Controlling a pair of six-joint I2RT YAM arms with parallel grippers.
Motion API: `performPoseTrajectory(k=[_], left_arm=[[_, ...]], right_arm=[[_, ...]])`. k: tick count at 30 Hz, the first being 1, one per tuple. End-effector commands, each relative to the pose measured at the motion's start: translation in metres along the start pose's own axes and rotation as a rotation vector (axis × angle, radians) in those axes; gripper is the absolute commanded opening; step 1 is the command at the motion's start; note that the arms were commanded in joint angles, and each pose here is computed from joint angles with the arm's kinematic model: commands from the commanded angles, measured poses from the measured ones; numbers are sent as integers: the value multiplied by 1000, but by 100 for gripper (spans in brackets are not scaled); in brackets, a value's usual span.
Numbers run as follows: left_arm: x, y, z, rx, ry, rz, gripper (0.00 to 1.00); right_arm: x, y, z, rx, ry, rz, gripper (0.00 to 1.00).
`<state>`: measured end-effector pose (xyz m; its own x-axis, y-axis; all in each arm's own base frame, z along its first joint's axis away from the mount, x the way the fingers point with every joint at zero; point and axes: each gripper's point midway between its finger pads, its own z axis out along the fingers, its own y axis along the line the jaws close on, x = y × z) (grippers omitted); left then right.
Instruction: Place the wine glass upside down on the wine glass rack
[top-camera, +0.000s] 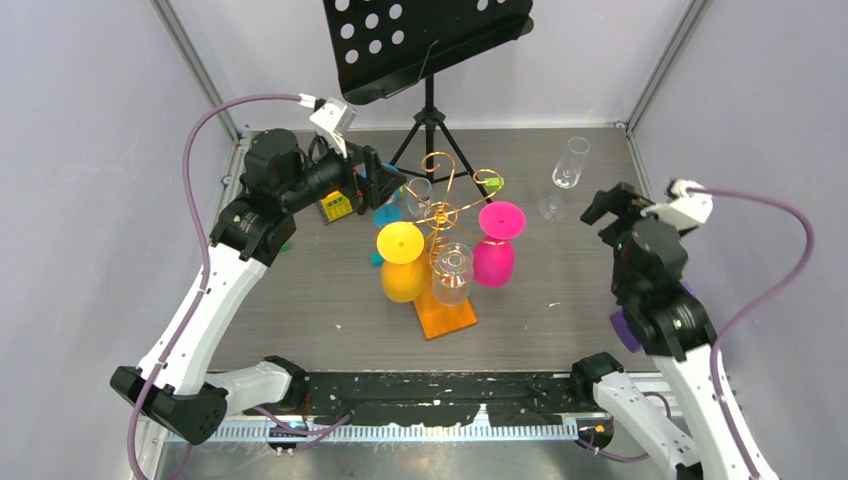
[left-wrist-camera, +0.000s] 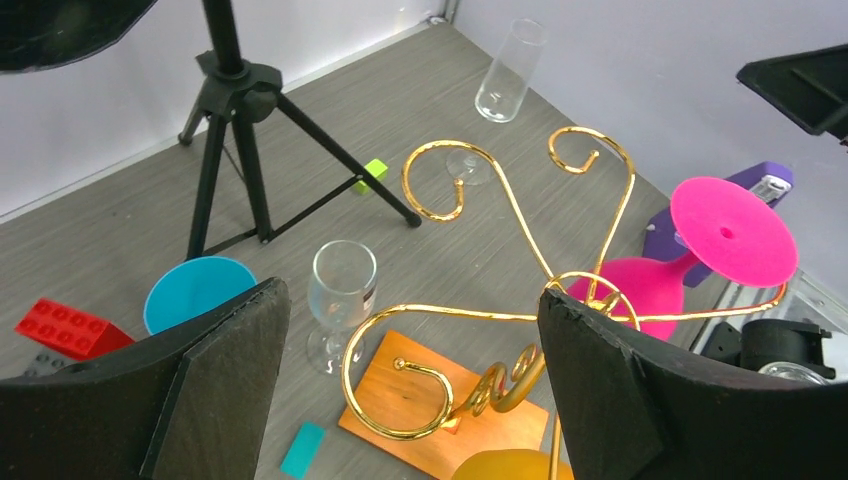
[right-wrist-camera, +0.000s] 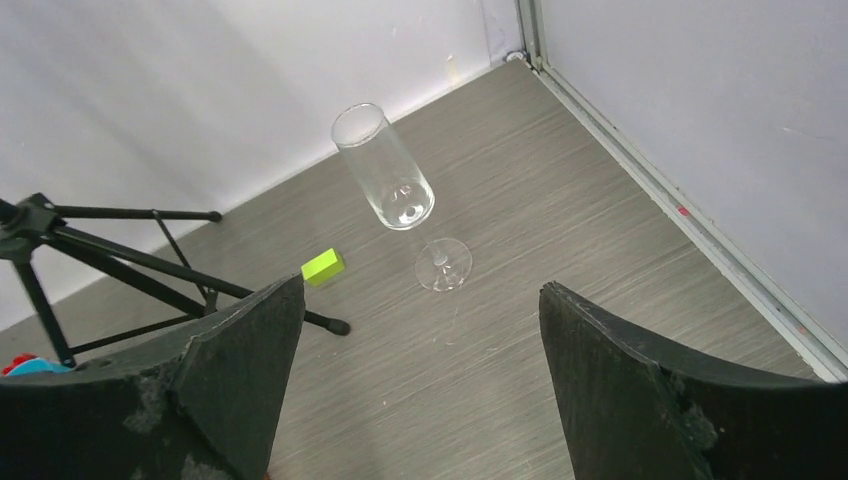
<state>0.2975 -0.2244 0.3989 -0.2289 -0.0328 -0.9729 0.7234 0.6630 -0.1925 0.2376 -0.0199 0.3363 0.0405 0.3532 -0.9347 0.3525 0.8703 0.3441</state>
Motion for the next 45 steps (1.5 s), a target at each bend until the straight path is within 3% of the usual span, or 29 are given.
performPoseTrajectory(k=[1, 11, 25, 33, 45], left_arm=[[-20, 2, -18, -65, -56, 2, 92], [-12, 0, -25, -68, -69, -19, 93], [-7, 1, -35, -96, -42, -22, 93], [-4, 1, -38, -101, -32, -24, 93], [-3, 4, -32, -105, -22, -21, 93]], right_arm=[[-2, 22, 30, 12, 70, 0, 94], [9, 23, 109, -56, 256, 190, 91], [4, 47, 190, -160, 487, 105, 80], [19, 59, 211, -214, 618, 74, 58], [48, 55, 223, -202, 708, -12, 49]])
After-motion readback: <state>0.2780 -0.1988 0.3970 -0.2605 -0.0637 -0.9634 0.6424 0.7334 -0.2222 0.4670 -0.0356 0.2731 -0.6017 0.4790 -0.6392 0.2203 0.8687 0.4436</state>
